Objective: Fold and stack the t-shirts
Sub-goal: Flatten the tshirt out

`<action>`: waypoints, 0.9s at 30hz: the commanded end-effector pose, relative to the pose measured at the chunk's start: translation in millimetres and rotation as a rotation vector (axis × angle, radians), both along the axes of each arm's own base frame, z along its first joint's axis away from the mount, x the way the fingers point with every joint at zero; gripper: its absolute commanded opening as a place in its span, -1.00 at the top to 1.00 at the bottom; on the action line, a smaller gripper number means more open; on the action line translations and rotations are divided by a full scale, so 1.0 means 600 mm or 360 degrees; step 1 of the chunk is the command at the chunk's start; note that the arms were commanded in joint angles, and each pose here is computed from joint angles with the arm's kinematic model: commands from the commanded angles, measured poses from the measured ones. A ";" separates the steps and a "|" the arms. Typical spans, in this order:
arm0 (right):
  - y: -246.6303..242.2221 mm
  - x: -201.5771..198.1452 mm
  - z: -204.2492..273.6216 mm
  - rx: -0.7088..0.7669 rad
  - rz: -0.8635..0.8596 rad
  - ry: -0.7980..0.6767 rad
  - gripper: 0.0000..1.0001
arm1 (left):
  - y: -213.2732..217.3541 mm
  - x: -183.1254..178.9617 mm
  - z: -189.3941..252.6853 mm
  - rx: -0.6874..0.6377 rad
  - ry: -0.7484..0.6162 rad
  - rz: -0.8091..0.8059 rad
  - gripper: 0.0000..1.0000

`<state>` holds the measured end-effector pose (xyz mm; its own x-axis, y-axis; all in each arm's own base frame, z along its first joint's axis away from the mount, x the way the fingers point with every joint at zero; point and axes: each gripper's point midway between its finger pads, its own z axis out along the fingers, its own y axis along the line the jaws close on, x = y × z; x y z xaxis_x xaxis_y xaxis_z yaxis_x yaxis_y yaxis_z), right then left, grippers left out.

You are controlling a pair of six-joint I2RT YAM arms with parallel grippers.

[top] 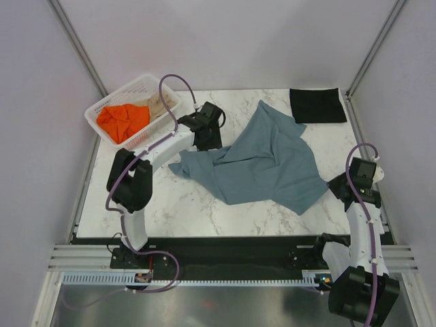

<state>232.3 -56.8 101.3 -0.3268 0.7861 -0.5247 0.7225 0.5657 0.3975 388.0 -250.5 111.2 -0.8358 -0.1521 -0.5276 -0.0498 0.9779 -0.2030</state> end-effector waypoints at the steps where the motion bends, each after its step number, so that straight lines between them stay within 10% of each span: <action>1: 0.009 0.009 0.002 0.0022 0.0055 -0.0054 1.00 | 0.046 0.027 -0.011 0.0234 0.0034 0.0040 -0.07; 13: 0.005 0.024 0.006 0.0019 0.0054 -0.0077 1.00 | 0.040 0.049 -0.086 0.0326 0.0172 0.0055 0.05; 19: 0.002 0.023 -0.002 0.0022 0.0043 -0.0052 1.00 | 0.044 0.047 -0.052 0.0318 0.0130 0.0029 0.95; 27: -0.016 0.013 -0.028 -0.0036 -0.0024 0.0050 1.00 | 0.108 -0.058 0.097 0.0211 -0.0071 0.0050 0.95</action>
